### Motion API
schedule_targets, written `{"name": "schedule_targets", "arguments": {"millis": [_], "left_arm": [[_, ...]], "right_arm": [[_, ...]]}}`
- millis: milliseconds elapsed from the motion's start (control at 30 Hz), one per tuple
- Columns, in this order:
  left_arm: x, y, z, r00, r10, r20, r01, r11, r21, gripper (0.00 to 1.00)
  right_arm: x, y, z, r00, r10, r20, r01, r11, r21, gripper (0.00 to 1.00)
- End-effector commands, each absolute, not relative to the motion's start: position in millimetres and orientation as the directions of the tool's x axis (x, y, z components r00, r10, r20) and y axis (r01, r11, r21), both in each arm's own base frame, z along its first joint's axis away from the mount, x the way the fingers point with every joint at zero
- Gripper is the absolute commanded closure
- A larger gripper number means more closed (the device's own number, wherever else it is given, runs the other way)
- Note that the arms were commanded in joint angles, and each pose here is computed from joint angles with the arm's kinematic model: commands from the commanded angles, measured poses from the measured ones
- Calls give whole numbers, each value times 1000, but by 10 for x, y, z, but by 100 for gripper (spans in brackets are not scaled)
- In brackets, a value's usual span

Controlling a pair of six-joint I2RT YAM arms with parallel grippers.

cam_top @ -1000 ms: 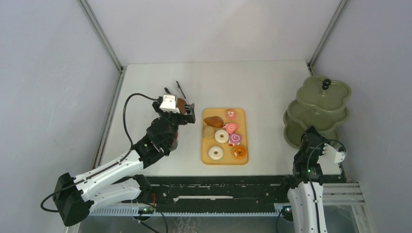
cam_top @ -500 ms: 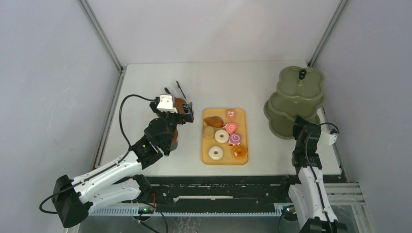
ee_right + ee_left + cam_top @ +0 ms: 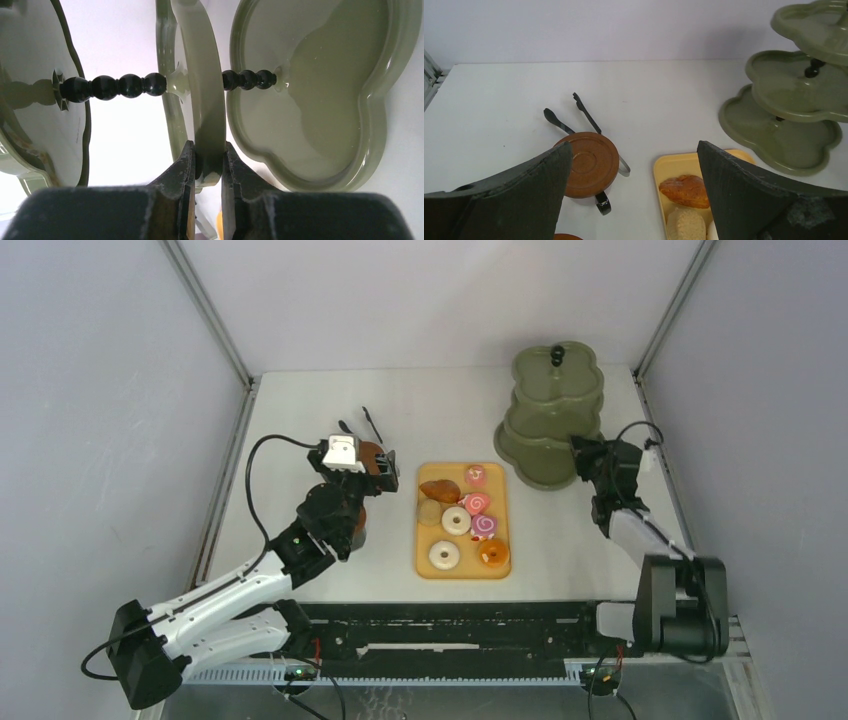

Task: Serve the afternoon tea
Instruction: Move the desert table to the center of the board.

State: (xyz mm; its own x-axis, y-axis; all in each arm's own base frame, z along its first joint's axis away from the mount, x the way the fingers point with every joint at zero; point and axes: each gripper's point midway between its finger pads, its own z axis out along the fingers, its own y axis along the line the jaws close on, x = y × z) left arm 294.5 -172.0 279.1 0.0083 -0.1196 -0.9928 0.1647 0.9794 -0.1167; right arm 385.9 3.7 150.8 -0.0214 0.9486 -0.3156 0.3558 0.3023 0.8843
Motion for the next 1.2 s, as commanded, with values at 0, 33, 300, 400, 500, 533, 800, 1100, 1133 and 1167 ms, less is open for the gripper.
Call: {"name": "schedule_targets", "arguments": {"millis": [0, 33, 300, 400, 500, 533, 800, 1100, 1133, 1167], "left_arm": [[2943, -1682, 2772, 21, -97, -995, 149, 984, -93, 0], [2947, -1682, 2771, 21, -96, -995, 147, 985, -92, 0], [2961, -1669, 2776, 23, -87, -996, 136, 987, -83, 0], [2960, -1657, 2760, 23, -78, -997, 131, 989, -75, 0], [2964, -1635, 2756, 25, -72, -997, 121, 990, -69, 0], [2964, -1628, 2761, 27, -72, -997, 118, 991, -68, 0], [2963, -1607, 2778, 33, -69, -997, 110, 992, -65, 0], [2964, -1612, 2799, 34, -84, -996, 110, 991, -80, 0], [2966, -1613, 2792, 32, -85, -996, 109, 991, -81, 0], [2965, -1614, 2786, 29, -86, -996, 108, 991, -83, 0]], "right_arm": [[4331, 393, 2135, -119, 919, -376, 90, 388, 917, 100], [4406, 452, 2178, -135, 917, -376, 71, 387, 919, 100], [4864, 968, 2409, -246, 897, -367, -61, 364, 929, 100], [4995, 1122, 2364, -288, 895, -341, -76, 333, 940, 100], [5105, 1291, 2325, -330, 887, -323, -90, 311, 946, 100], [5140, 1354, 2320, -345, 884, -315, -97, 300, 949, 100], [5346, 1724, 2286, -422, 858, -294, -132, 262, 956, 99], [5277, 1913, 2102, -463, 847, -260, -109, 237, 965, 92], [5266, 1938, 2081, -469, 846, -253, -107, 230, 967, 91], [5259, 1952, 2067, -471, 846, -249, -106, 225, 968, 90]]}}
